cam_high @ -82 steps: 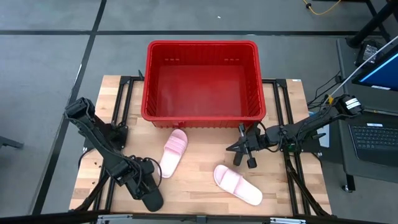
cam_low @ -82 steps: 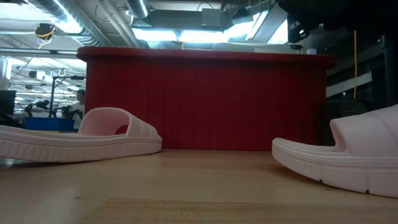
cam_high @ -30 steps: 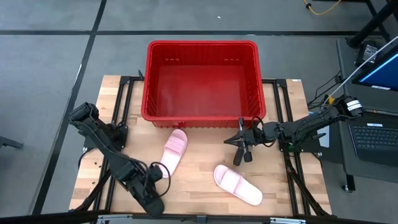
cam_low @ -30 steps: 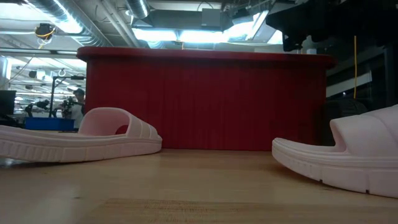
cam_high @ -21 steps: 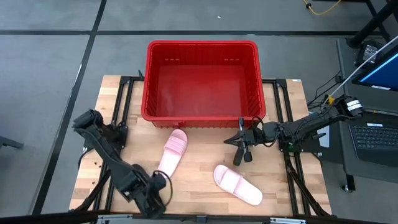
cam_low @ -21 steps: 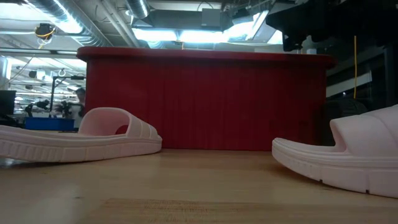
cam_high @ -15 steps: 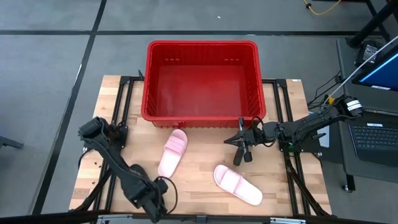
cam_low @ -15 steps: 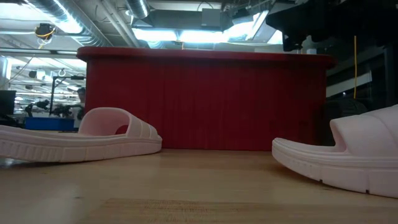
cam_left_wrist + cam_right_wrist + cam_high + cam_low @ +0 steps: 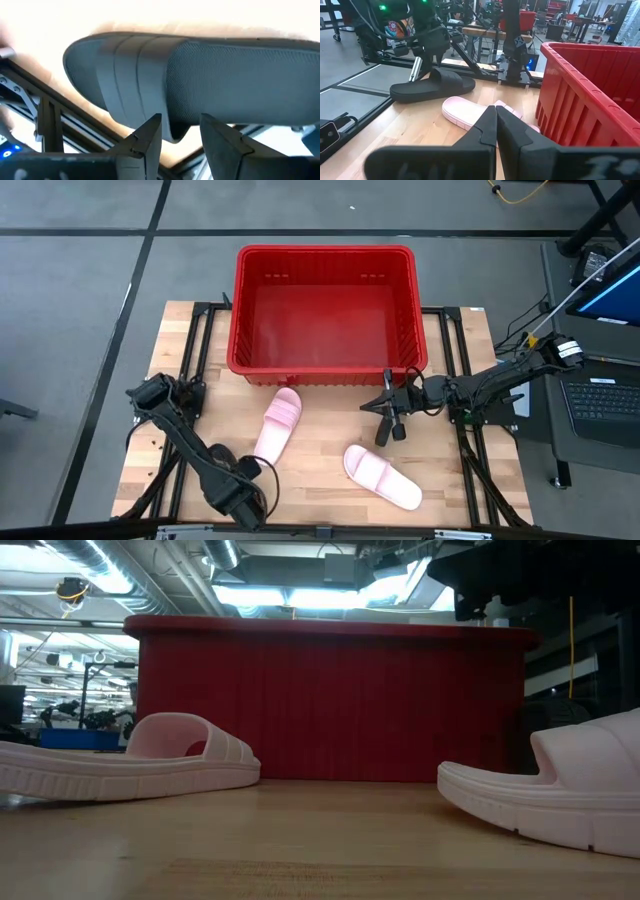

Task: Pick and place slides into bin
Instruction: Put the bottom black slipper into the red bin

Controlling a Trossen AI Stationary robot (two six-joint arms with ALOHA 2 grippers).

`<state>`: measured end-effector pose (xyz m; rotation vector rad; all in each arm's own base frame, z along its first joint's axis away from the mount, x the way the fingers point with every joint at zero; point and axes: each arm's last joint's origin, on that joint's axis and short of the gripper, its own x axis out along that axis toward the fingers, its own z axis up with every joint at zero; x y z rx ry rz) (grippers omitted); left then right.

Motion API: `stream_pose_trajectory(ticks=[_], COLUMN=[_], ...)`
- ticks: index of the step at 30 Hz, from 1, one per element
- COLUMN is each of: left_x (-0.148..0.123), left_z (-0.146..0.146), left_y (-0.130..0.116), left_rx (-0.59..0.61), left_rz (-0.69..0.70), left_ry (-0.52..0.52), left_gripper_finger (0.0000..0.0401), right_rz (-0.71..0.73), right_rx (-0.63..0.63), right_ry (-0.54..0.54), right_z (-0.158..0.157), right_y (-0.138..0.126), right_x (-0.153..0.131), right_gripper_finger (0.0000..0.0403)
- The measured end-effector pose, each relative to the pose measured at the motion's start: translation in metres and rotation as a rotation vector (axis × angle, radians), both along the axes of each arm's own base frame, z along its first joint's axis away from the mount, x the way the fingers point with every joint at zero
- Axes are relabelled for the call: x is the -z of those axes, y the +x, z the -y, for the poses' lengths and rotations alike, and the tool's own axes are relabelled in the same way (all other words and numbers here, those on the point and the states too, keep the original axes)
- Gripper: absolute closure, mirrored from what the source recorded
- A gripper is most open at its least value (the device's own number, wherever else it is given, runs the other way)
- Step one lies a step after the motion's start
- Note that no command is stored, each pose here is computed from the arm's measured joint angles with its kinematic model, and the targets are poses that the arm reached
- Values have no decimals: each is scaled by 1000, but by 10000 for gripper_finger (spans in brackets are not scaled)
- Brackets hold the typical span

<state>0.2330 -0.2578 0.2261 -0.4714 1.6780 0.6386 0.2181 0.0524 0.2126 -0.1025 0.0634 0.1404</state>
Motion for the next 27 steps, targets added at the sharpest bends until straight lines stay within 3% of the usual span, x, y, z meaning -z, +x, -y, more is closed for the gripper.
stream_pose_trajectory(ticks=[8,21,27], left_x=[1,3,17], left_z=[-2,2,6], left_y=[-6,-10,-7], left_rx=[-9,-46,27], left_rz=[8,10,-29], left_ry=[82,100,114], left_gripper_finger=[270,269,269], right_rz=[-1,-1,-3], right_rx=[0,0,0], right_ry=[-1,-1,-2], right_z=[0,0,0], right_y=[0,0,0], right_x=[0,0,0], right_gripper_finger=[393,393,393])
